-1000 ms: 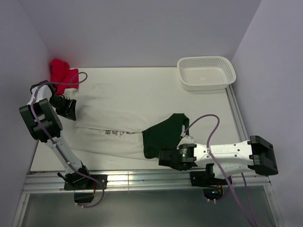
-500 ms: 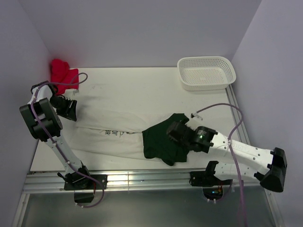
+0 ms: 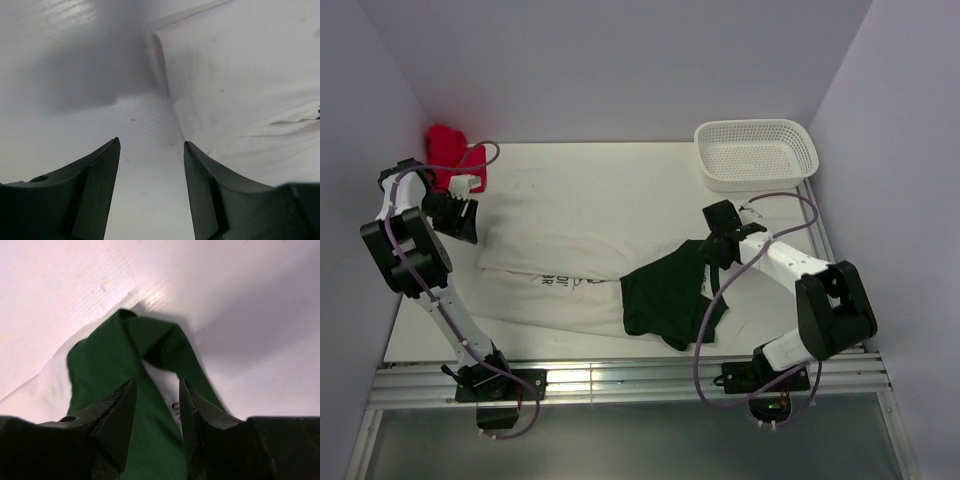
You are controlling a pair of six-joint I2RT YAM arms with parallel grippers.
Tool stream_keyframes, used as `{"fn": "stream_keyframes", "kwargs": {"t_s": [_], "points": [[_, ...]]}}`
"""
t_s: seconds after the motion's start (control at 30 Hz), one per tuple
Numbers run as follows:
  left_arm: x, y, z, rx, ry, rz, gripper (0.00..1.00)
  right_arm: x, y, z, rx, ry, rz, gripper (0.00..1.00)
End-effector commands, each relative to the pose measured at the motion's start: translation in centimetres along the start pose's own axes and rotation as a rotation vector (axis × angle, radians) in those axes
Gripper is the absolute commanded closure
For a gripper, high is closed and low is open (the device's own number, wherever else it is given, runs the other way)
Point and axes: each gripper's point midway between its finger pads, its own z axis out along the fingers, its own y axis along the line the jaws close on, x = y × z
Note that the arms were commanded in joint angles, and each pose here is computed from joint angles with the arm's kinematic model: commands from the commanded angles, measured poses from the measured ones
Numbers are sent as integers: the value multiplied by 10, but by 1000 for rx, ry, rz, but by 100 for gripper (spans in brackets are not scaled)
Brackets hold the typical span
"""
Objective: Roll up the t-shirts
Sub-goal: Fold the tshirt
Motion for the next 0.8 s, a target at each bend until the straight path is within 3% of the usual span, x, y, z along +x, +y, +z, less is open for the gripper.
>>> {"fn": "stream_keyframes", "kwargs": {"t_s": [0.0, 0.27, 0.37, 0.47, 0.77], "points": [[-8, 2, -5, -3, -7, -15, 40, -16, 28, 13, -103, -4, -42, 53], [-9, 7, -1, -17, 4, -37, 41, -17, 40, 35, -105, 13, -60, 56], [-8, 10, 3, -24, 10, -45, 41, -21, 38, 39, -96, 16, -61, 81], [-7, 12, 5, -26, 12, -52, 41, -32, 33, 45, -85, 18, -49, 97], [-14, 8, 12, -6, -5, -64, 41, -62, 28, 59, -53, 13, -29, 100]]}}
